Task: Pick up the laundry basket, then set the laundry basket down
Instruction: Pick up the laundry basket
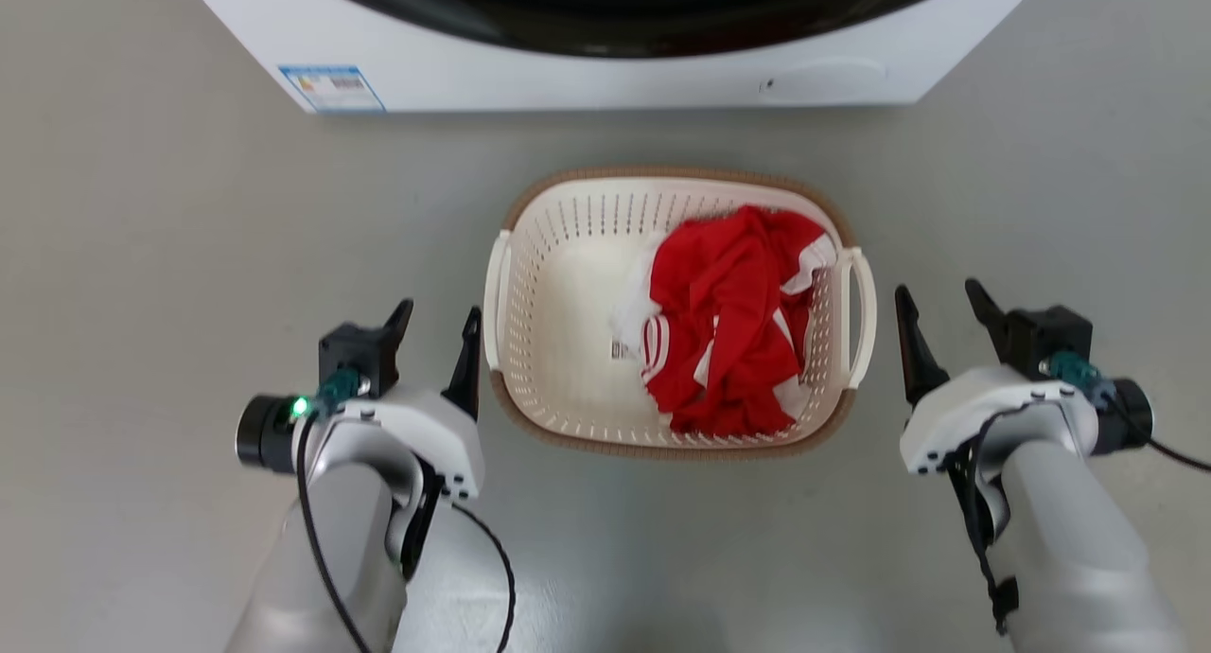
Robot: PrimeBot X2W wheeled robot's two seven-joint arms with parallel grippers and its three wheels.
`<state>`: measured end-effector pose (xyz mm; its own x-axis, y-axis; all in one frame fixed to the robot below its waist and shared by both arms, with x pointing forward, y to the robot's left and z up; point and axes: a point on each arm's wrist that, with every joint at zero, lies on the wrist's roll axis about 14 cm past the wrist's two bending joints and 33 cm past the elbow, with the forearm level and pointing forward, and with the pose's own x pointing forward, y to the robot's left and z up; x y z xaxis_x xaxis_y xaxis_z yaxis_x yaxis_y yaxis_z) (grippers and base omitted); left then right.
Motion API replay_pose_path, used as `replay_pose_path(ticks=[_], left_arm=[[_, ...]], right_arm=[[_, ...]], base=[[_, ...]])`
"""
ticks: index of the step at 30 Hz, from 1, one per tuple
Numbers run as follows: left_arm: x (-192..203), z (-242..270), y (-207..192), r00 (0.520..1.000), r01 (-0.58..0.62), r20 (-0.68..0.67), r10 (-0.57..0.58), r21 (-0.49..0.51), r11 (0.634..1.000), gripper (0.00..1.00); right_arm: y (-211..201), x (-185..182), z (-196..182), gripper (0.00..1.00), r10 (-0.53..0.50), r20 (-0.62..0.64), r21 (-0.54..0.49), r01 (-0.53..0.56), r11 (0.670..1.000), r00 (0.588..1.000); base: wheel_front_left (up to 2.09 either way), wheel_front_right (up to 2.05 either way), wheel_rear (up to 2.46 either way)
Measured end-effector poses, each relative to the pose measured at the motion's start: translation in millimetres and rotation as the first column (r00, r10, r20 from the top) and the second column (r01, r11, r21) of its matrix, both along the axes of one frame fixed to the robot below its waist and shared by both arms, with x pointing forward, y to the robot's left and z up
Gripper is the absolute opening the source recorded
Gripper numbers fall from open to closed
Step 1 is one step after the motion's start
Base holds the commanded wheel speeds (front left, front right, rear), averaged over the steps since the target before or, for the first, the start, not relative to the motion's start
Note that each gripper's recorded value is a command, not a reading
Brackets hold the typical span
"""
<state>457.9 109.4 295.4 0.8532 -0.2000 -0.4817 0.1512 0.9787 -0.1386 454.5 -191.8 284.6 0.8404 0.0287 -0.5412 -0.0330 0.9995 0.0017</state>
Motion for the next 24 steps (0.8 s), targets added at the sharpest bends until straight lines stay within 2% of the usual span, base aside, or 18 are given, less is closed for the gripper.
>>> replay_pose_path(ticks=[13,24], left_arm=[[30.7,-73.1,-18.7,0.983,0.084,-0.166,-0.082,0.006,0.996,1.00],[34.7,-105.9,-26.4,0.964,0.106,-0.242,-0.106,-0.015,0.994,1.00]], right_arm=[[-7.6,14.0,-60.4,1.00,-0.001,-0.122,-0.028,-0.002,1.000,0.993],[-8.1,12.0,-88.9,1.00,0.002,-0.177,-0.031,-0.008,1.000,0.984]], base=[[0.00,0.00,0.00],[0.00,0.00,0.00]])
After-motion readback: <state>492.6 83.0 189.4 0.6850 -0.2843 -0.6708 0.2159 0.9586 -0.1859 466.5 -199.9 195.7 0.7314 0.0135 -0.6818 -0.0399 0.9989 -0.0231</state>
